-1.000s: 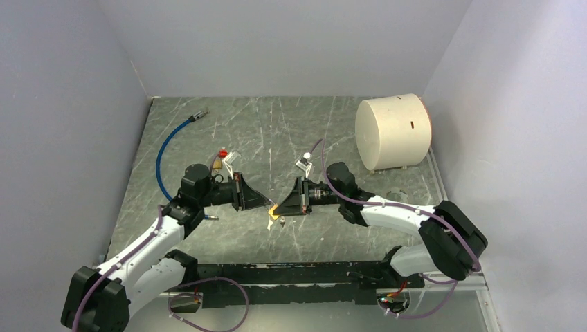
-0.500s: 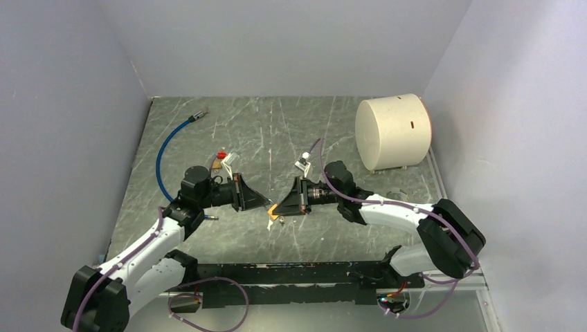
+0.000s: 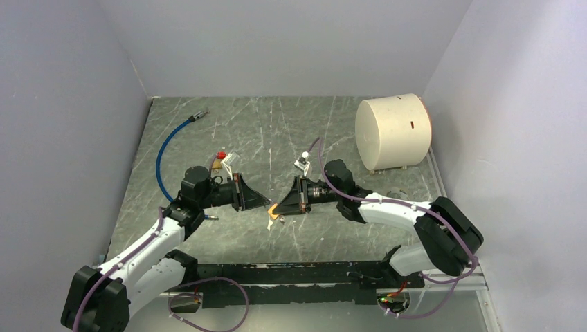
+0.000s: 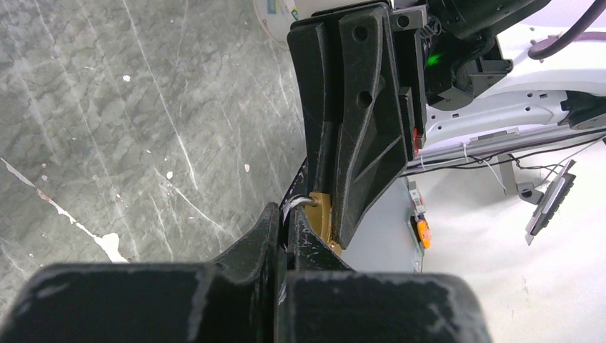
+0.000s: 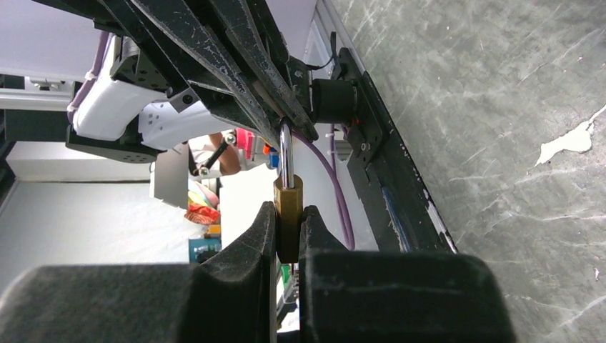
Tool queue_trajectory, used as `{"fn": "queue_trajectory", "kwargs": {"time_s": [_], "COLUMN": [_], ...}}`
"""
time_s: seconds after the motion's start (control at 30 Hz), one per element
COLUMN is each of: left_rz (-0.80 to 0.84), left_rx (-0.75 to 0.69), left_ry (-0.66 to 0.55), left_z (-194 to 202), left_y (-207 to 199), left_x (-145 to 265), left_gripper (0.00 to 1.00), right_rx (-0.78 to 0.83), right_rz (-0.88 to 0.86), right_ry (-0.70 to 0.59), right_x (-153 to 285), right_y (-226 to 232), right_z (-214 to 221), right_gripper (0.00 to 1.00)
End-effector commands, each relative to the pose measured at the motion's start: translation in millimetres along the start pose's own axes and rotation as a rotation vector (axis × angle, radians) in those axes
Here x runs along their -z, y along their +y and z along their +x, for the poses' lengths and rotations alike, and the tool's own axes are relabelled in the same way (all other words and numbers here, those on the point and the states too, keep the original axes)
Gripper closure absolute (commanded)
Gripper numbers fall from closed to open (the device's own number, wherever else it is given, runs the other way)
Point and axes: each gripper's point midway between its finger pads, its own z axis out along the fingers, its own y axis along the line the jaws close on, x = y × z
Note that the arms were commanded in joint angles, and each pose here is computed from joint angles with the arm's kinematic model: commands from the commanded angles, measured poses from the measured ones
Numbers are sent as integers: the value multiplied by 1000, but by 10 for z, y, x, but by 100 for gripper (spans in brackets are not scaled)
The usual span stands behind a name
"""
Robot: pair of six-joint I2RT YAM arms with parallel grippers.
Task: Lock with the key
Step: Lock the lock.
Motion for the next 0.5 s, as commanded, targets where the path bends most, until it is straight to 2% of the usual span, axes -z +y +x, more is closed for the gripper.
{"fn": "queue_trajectory", "kwargs": {"time_s": [0.0,0.47], "left_rz": [325,361], "left_rx": [-47,-43], "left_ry": [253,247], "left_z": [424,415], "left_y": [-749,-790], "left_x": [172,165], "left_gripper": [97,98], "right_rx": [69,86], "right_rz": [14,38], "right_ry": [-344,-343], "right_x": [-28,-54], "right_y": [112,58], "right_z": [-853,-929], "right_gripper": [100,100]}}
